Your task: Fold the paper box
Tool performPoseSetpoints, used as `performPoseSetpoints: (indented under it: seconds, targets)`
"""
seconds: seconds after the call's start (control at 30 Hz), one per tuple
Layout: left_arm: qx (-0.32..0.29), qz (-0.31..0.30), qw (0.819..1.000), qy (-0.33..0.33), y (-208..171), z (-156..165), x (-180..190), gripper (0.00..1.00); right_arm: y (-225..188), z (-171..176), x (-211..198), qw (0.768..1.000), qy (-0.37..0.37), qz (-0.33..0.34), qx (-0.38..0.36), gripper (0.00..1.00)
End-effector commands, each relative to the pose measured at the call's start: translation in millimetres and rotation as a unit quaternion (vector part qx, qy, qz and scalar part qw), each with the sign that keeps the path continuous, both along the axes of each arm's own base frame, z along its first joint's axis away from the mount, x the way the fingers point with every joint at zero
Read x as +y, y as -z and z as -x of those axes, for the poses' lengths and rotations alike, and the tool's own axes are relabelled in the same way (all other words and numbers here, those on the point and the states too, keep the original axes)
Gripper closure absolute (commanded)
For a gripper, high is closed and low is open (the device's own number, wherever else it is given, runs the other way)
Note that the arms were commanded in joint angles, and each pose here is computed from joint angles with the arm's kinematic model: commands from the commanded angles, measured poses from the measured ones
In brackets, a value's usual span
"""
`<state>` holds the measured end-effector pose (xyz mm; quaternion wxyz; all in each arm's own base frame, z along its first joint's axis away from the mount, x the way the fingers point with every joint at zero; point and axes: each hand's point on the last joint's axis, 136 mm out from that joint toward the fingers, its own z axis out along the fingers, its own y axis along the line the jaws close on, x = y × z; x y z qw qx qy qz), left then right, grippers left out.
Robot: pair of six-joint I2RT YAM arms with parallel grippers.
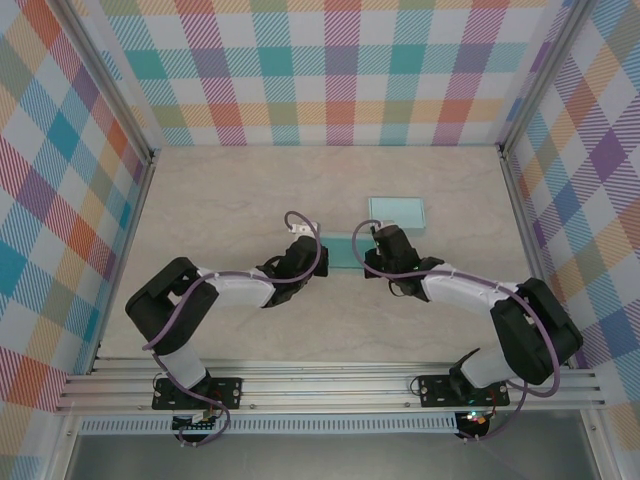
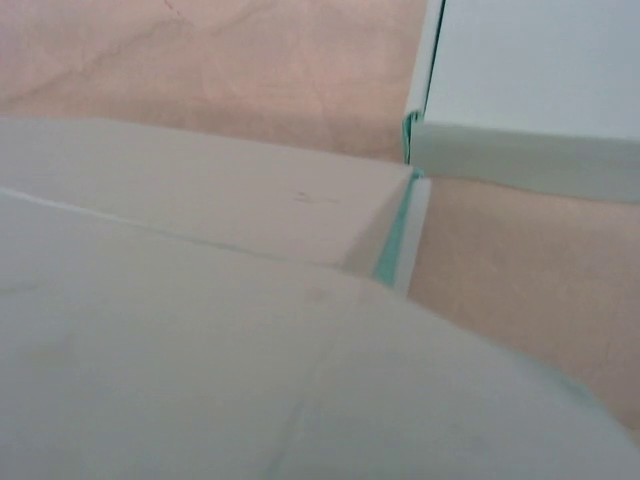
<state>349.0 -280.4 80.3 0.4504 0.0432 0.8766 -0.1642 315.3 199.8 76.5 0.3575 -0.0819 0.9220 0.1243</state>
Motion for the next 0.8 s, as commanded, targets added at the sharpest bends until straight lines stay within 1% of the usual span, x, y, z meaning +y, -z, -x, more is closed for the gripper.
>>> performPoseSetpoints:
  seconds: [0.0,0.27,0.3,0.4,0.47,0.5,0.53,0.63,0.77]
  targets:
    - [0.010,0.006,1.000,0.007,11.3,10.5,-2.6,1.00,1.1,5.2,1.5,1.000,0.001,-0.016,-0.004,1.00]
    - [0.014,0.005,1.000,0.005,20.3,13.7,1.7,1.00,16.2,13.5,-6.8,1.000,0.010,-0.009,0.001,1.00]
    - [0.013,0.007,1.000,0.007,19.2,14.4,0.7,0.96,17.2,13.6,-7.5,1.000,0.012,-0.008,0.003,1.00]
    - [0.015,0.016,1.000,0.014,14.1,16.8,-2.2,0.81,17.1,12.5,-6.5,1.000,0.011,-0.008,0.003,1.00]
    - [0.011,0.024,0.999,0.020,6.3,19.5,-3.3,0.64,15.3,11.2,-5.5,1.000,0.012,-0.009,0.001,1.00]
    - [0.009,0.023,0.999,0.022,2.8,21.1,-3.4,0.58,13.1,10.1,-4.2,1.000,0.011,-0.011,-0.001,1.00]
    - [0.006,0.025,0.999,0.023,-2.1,22.7,-3.4,0.54,11.9,9.7,-3.3,1.000,0.010,-0.011,-0.002,1.00]
    - [0.002,0.032,0.999,0.027,-12.2,29.0,0.2,0.47,9.8,8.7,-2.4,1.000,0.008,-0.009,-0.005,1.00]
    - [0.002,0.036,0.999,0.031,-23.5,43.8,9.8,0.34,8.4,8.8,-1.5,1.000,0.005,-0.005,-0.005,1.00]
